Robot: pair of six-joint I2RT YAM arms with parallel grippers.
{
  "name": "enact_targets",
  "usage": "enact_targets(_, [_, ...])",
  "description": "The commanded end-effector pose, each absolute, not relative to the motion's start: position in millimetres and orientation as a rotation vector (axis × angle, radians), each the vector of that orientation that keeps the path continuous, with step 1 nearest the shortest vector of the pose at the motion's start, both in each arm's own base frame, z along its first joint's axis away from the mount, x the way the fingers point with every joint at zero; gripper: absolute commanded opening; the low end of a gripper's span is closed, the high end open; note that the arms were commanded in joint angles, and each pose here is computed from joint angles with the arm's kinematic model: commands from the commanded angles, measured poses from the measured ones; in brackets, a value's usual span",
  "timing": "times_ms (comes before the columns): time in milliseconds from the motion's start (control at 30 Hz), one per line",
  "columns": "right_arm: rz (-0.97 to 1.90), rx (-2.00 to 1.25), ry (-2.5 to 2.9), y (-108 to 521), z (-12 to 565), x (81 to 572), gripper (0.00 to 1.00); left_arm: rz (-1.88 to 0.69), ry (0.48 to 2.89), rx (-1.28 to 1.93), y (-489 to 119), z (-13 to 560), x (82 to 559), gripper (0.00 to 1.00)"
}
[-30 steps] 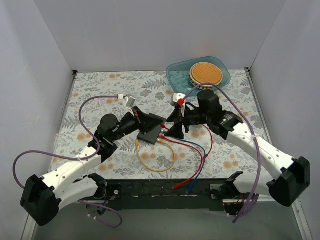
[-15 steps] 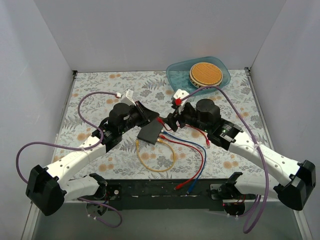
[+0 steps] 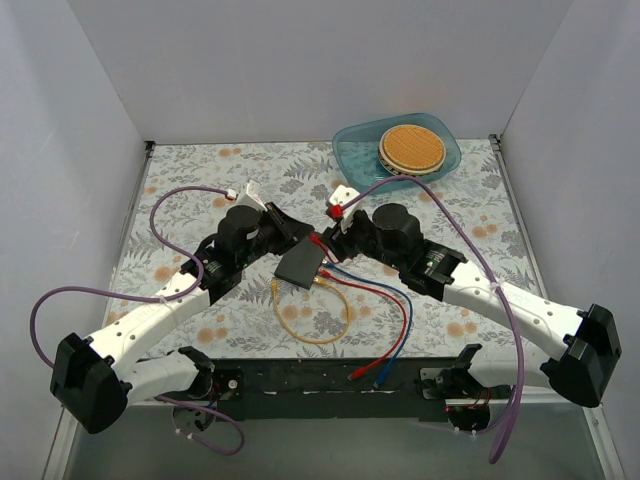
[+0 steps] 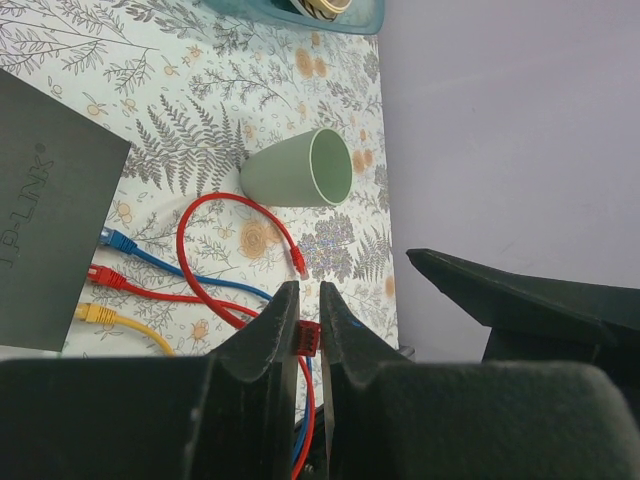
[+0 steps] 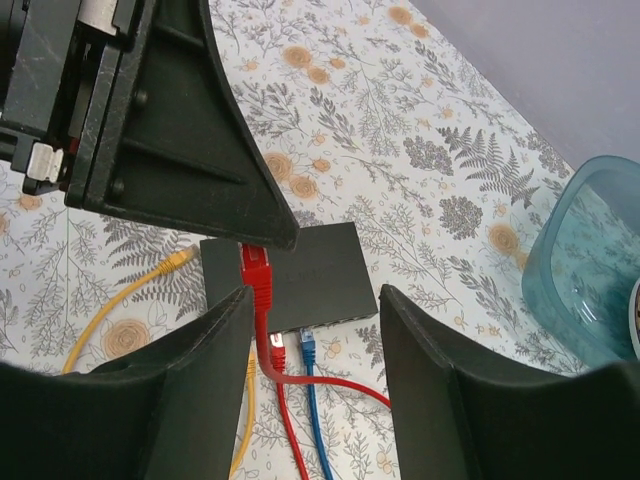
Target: Insert the plug into the switch port
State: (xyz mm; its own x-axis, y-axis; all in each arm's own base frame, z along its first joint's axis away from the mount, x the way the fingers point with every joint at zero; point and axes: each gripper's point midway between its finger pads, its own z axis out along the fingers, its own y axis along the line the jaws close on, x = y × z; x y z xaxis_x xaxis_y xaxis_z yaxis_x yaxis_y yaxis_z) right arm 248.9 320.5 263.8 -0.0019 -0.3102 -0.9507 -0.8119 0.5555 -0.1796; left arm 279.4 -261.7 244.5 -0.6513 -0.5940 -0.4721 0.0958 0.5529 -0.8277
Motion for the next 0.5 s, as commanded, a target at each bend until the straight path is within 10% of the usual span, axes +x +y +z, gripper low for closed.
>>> enact_targets(0, [0.543, -0.981, 1.526, 332.8, 268.0, 251.2, 0.59, -1.166, 1.965, -0.398, -263.0, 268.7, 280.8, 0.0])
enact_targets(467, [0.567, -1.049, 1.562, 345.2, 247.4, 250.1, 0.58, -1.164, 1.955, -0.379, -262.5, 271.5, 280.2, 0.0])
